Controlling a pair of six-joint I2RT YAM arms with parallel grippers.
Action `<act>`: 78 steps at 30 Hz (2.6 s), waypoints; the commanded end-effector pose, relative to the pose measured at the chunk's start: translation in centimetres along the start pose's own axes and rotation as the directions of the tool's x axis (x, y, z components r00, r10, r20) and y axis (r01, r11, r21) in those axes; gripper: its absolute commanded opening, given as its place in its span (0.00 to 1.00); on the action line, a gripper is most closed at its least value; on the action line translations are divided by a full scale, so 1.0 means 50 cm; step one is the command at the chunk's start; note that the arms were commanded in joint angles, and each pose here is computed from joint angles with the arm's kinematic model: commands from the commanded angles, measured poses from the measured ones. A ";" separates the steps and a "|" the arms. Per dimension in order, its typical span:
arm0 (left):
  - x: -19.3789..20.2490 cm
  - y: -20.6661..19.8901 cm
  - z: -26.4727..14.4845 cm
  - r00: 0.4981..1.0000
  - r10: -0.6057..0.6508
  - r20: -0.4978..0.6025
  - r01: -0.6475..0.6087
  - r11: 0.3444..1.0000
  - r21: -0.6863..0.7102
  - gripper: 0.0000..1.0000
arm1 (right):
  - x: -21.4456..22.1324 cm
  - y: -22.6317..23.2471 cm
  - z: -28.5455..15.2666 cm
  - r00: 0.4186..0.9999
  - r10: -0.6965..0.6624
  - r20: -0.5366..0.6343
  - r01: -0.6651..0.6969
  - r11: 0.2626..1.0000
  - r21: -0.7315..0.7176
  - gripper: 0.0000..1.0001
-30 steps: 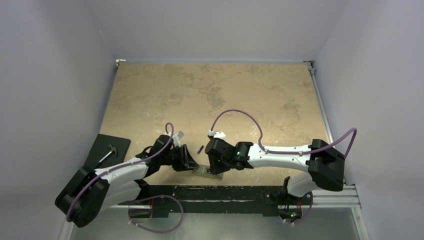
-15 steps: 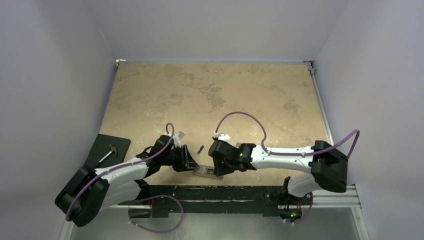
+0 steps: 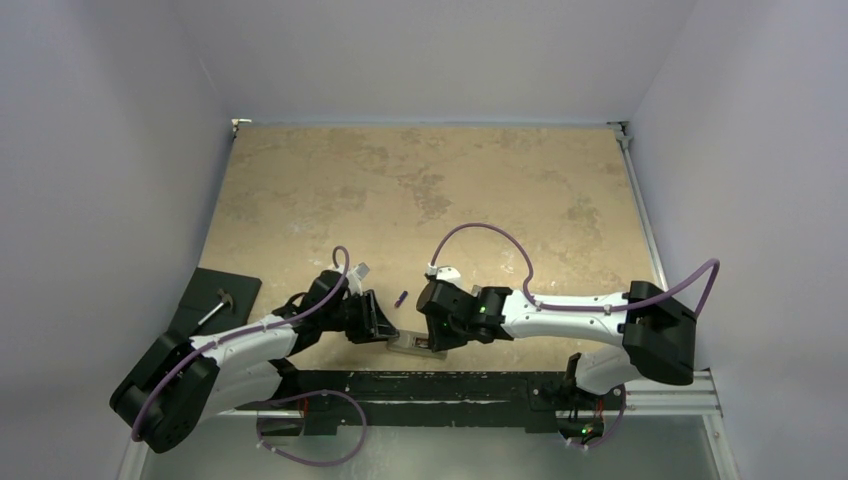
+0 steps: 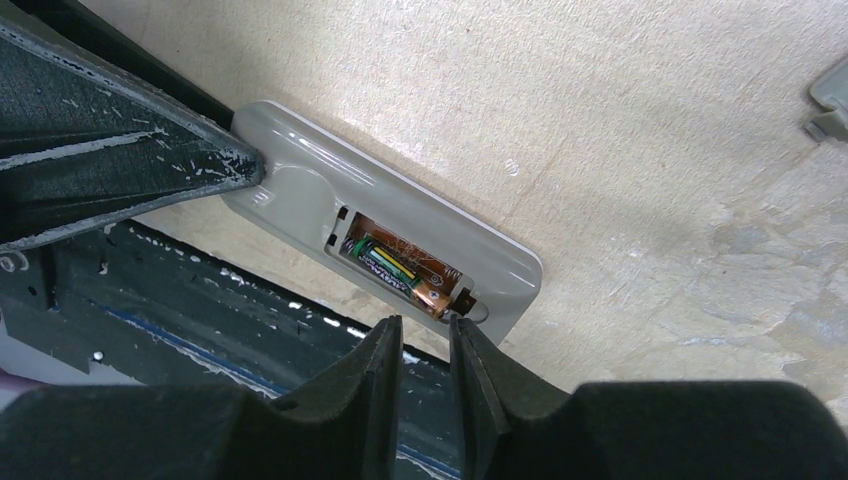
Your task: Load the batteries into the remote control
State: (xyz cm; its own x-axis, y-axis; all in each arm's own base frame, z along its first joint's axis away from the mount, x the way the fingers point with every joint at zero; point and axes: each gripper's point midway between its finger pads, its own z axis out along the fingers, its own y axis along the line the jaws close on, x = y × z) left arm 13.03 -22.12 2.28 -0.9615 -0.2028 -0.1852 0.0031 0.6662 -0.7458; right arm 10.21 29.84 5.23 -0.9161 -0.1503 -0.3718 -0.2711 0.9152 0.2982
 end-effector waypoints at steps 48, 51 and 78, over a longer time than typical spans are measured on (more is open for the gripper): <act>0.015 0.012 0.004 1.000 0.012 -0.013 -0.012 1.000 -0.017 0.33 | 0.000 -0.003 0.059 0.989 -0.140 -0.052 0.145 0.985 0.091 0.14; 0.014 0.011 0.005 1.000 0.014 -0.014 -0.014 1.000 -0.016 0.33 | 0.001 -0.002 0.060 0.985 -0.161 -0.062 0.166 0.981 0.101 0.14; 0.005 0.007 0.006 0.999 0.050 -0.017 -0.051 0.998 -0.029 0.33 | -0.020 0.029 0.039 0.964 -0.259 -0.066 0.267 0.942 0.203 0.20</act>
State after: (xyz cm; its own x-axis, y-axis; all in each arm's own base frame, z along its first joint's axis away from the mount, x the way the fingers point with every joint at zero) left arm 13.06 -22.33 2.29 -0.9613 -0.1886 -0.2007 0.0244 0.6675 -0.7442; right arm 10.54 30.36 3.54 -0.8353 -0.4442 -0.3240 -0.4637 0.8858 -0.0191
